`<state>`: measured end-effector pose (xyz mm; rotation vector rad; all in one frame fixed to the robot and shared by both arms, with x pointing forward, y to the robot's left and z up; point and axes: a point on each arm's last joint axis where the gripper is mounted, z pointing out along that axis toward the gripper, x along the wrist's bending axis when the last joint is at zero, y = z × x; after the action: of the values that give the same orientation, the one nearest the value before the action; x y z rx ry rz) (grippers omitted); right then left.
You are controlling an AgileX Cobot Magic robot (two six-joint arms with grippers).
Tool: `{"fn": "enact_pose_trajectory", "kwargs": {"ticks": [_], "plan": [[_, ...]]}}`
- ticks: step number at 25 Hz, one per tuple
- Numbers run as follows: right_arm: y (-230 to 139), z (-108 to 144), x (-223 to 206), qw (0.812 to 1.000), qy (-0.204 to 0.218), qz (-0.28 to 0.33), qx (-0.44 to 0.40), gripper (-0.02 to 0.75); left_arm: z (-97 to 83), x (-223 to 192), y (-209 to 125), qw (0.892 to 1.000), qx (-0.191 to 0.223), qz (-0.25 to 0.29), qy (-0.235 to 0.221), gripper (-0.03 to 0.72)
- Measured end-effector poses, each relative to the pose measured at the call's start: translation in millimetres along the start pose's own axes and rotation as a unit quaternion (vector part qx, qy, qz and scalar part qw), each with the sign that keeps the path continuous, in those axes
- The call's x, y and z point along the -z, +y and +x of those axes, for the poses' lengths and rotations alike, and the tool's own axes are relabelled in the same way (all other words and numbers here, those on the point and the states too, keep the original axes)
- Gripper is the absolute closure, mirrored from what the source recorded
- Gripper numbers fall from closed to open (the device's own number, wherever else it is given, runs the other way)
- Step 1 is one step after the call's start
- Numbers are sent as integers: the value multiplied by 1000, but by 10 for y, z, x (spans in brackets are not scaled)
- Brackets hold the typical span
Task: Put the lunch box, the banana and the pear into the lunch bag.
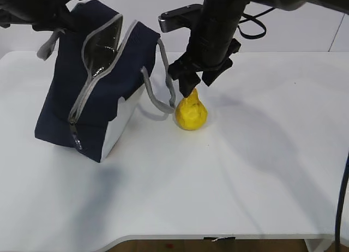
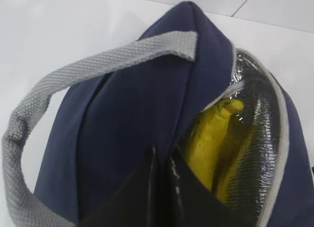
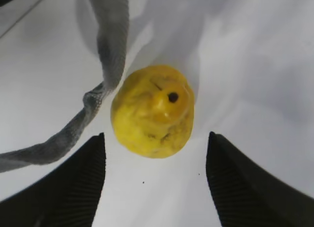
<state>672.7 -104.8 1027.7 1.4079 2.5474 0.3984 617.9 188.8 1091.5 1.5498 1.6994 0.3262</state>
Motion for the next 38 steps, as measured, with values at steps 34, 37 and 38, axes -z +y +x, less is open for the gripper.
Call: {"fn": "enact_pose_trajectory", "kwargs": {"ticks": [34,37,38], "plan": [[40,-124,-419,999,37,-22,-13,267,1,0,9,1000,-3,-5,1,692],[39,-127,-449,999,36,-21,-12,275,1,0,9,1000,-3,-5,1,692],[38,-126,-459,999,36,-20,-12,278,1,0,9,1000,-3,-5,1,692]]}}
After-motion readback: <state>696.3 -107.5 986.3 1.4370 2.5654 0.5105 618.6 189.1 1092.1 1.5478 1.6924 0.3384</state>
